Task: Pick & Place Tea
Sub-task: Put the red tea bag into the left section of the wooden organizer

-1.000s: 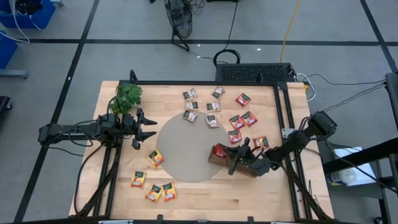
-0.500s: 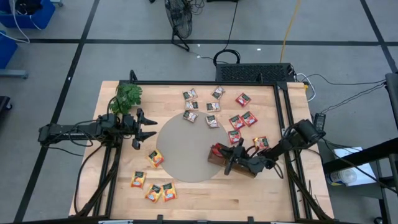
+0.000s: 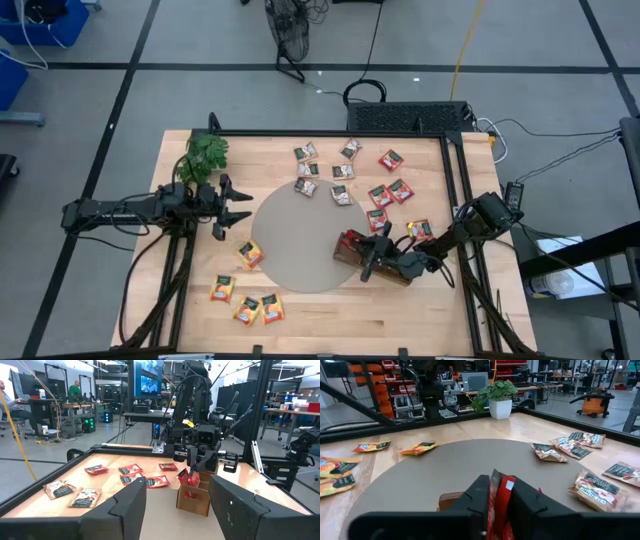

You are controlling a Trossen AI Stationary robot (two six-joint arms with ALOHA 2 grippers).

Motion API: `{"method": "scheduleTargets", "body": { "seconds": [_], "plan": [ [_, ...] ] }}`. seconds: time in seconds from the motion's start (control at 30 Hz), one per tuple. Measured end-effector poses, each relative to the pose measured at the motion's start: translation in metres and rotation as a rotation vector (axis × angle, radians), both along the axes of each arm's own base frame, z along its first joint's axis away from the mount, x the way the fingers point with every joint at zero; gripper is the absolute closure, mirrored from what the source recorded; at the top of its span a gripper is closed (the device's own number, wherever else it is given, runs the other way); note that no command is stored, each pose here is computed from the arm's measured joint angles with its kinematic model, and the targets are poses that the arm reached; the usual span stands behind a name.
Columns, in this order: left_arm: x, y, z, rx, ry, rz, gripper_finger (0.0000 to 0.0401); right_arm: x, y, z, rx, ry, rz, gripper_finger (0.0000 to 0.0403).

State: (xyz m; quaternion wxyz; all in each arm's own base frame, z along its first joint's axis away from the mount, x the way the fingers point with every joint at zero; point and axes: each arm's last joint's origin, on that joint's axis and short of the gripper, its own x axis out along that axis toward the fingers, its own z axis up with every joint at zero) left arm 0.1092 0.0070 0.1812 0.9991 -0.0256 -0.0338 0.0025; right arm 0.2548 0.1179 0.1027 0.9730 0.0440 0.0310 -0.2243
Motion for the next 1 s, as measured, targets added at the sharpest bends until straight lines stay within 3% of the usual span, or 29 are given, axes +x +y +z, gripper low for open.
{"method": "scheduleTargets", "body": {
  "seconds": [0.33,0.57,0.73,0.83,1.0],
  "plan": [
    [0.0,0.0,0.0,0.0,0.0,0.0,0.0187,0.001,0.0,0.007,-0.102,-0.006,0.008,0.026],
    [0.0,0.0,0.0,0.0,0.0,0.0,0.0187,-0.001,0.002,0.025,-0.186,-0.025,0.039,0.0248],
    [0.0,0.0,0.0,0.0,0.0,0.0,0.0187,-0.004,0.001,0.052,-0.238,0.093,0.105,0.0251],
    [0.0,0.0,0.0,0.0,0.0,0.0,0.0187,-0.002,-0.009,0.077,-0.147,0.247,0.151,0.0249],
    [0.0,0.0,0.0,0.0,0.0,0.0,0.0187,0.01,-0.044,0.12,0.228,0.531,0.265,0.0246]
  ]
}}
